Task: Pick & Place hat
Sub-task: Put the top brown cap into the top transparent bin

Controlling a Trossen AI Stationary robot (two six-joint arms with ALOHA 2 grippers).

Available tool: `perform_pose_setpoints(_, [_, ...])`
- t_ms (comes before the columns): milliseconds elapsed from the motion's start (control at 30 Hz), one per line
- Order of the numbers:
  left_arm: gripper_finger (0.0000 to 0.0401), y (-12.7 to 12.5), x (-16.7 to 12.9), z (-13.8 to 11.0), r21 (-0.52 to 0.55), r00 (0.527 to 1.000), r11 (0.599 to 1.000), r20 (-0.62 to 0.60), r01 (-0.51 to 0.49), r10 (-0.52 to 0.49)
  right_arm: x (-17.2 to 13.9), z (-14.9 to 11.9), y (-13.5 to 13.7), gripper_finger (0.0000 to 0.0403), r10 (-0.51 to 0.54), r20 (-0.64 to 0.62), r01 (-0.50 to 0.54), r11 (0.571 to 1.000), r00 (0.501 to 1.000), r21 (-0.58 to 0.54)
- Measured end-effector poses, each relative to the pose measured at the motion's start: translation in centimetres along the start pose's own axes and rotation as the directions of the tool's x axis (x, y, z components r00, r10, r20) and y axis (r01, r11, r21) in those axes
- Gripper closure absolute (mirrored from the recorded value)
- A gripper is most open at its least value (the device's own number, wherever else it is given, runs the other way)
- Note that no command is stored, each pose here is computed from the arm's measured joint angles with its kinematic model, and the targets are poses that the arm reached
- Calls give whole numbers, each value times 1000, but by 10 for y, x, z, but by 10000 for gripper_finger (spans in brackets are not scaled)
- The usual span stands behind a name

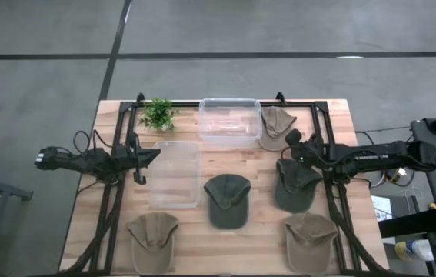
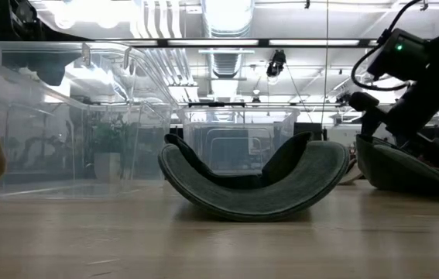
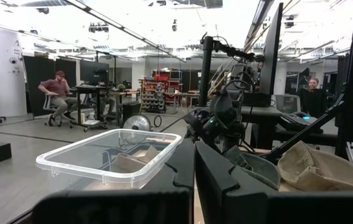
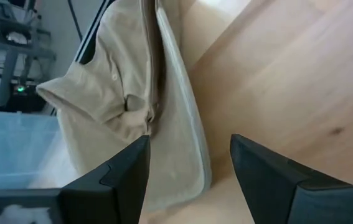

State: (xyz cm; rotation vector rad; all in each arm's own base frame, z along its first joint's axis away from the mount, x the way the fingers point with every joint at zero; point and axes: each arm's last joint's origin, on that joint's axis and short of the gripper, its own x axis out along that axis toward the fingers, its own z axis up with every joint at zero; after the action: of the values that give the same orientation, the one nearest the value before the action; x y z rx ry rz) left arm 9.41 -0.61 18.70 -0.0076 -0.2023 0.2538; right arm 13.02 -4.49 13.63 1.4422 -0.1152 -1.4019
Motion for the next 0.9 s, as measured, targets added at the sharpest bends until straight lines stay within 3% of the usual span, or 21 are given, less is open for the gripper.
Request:
perform_pose_setpoints(333, [394,0,0,0,0,1000,1000,0,0,0,13,7,6,202,-15,61,17,999,998,-31])
perform_pose_setpoints(700, [394,0,0,0,0,1000,1000,0,0,0,31,6,7,205,-60,33,61,997,998,-41])
perform_pose_setpoints(900, [394,0,0,0,0,1000,1000,0,0,0,39,5,7,273,-84,-8,83,994,996,-74])
